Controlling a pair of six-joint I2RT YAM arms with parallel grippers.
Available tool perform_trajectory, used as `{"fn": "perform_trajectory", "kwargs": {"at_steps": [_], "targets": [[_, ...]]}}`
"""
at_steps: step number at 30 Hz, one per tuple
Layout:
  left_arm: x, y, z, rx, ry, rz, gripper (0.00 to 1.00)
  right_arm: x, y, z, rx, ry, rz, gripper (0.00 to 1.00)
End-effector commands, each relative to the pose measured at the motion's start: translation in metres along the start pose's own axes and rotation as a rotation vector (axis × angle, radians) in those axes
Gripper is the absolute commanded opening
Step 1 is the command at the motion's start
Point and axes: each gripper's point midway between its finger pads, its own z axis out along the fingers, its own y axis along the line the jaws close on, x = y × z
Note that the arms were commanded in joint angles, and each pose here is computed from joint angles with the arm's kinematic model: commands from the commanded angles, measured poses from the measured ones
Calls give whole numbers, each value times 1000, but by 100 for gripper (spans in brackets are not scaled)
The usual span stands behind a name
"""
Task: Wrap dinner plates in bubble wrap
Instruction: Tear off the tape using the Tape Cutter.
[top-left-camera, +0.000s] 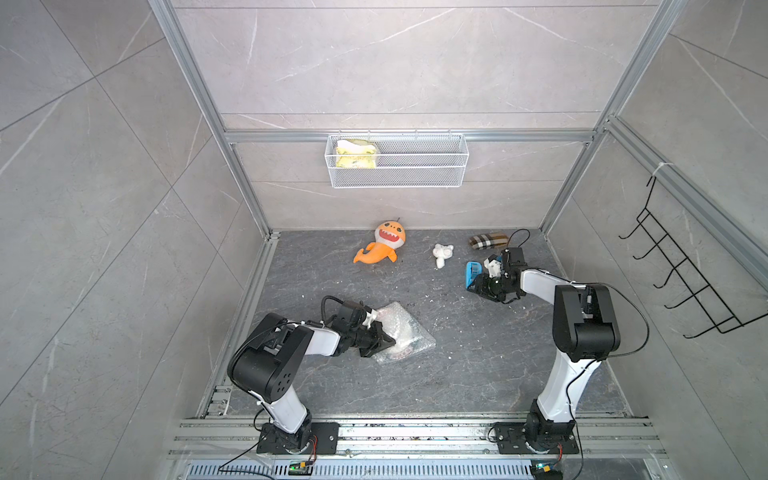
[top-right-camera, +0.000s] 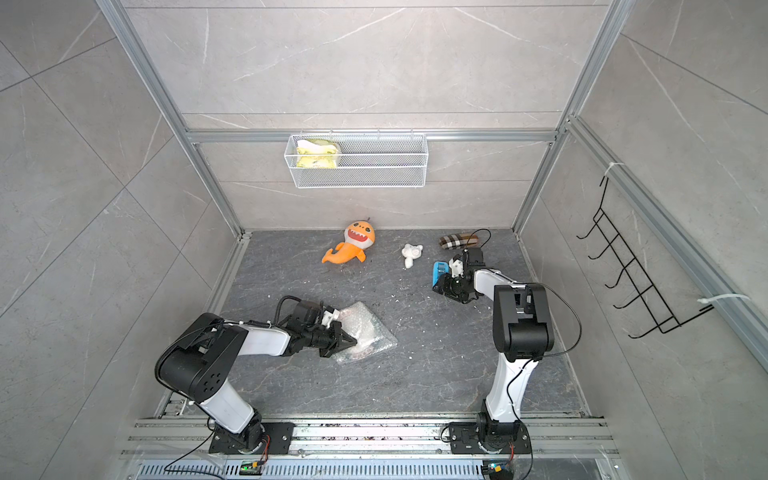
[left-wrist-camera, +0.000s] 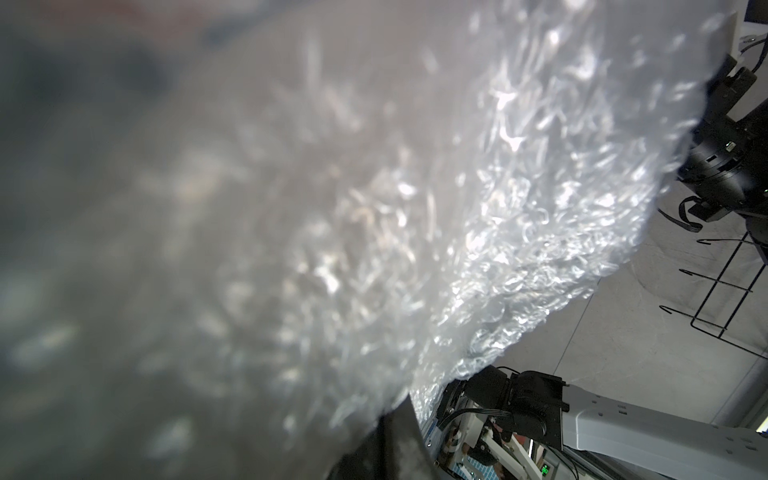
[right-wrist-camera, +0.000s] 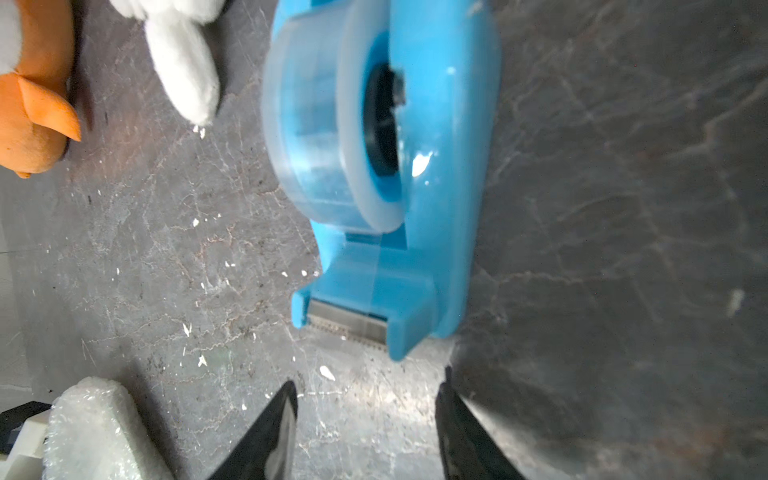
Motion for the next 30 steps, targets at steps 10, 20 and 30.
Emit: {"fn": "perform_trajectory", "kwargs": {"at_steps": [10, 20, 30], "targets": [[8, 79, -4, -274, -37, -153, 1, 11, 4, 16, -62, 69, 9, 25], [8, 81, -4, -278, -42, -155, 1, 24, 14, 1, -93, 90, 12, 5], [9, 83, -2, -269, -39, -159, 1, 18, 31, -24, -118, 57, -1, 0]]}}
